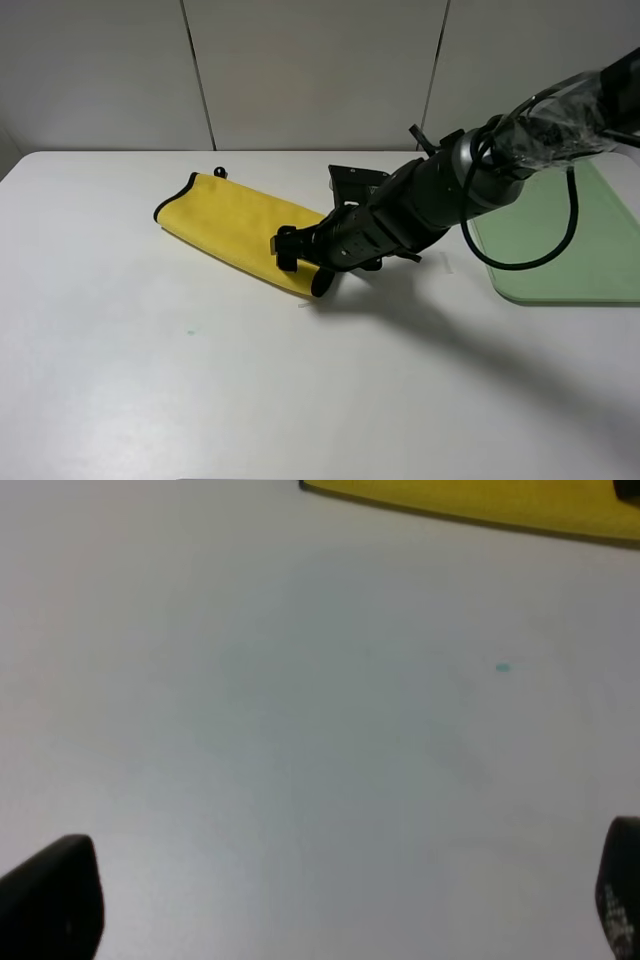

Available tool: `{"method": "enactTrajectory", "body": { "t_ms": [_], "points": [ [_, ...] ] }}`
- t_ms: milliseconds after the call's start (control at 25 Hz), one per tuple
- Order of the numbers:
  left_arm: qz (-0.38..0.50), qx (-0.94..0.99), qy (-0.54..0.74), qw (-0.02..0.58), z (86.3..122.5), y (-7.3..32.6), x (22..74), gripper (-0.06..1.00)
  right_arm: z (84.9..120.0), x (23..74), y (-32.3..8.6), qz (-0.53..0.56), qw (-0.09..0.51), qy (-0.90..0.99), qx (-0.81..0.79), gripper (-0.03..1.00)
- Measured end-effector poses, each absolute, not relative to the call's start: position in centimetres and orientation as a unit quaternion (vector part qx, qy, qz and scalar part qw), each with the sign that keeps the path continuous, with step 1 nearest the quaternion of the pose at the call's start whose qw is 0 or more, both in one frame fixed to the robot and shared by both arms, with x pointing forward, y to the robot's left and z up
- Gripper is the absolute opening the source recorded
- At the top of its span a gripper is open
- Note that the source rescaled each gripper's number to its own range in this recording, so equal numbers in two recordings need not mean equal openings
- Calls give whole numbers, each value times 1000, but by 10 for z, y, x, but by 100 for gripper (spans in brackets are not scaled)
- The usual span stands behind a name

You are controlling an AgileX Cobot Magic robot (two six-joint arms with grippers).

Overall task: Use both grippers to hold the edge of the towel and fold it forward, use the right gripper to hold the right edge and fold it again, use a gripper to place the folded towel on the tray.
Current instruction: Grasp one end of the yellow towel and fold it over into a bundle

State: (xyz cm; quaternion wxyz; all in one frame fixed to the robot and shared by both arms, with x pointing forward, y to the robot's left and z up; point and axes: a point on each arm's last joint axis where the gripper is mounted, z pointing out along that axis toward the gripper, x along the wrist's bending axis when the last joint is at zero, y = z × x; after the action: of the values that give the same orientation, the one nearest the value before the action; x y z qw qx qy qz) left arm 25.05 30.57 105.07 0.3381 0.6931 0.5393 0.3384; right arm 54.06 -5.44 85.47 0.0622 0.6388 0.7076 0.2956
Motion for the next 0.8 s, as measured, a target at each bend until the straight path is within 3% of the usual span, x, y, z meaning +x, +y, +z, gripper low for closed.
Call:
{"method": "enactTrajectory", "body": {
  "t_ms": [80, 320, 600, 800],
  "points": [
    [338, 693, 539, 338, 1051, 306, 250, 100, 853, 540, -54, 294, 58, 707, 641, 88],
    [338, 693, 539, 338, 1051, 306, 250, 100, 850, 538, -53, 288, 38, 700, 652, 42],
    [338, 693, 539, 338, 1051, 306, 250, 100, 847, 536, -52, 284, 28, 701, 653, 3],
    [338, 693, 539, 338, 1051, 306, 250, 100, 847, 536, -52, 283, 32, 711, 643, 2]
  ]
}}
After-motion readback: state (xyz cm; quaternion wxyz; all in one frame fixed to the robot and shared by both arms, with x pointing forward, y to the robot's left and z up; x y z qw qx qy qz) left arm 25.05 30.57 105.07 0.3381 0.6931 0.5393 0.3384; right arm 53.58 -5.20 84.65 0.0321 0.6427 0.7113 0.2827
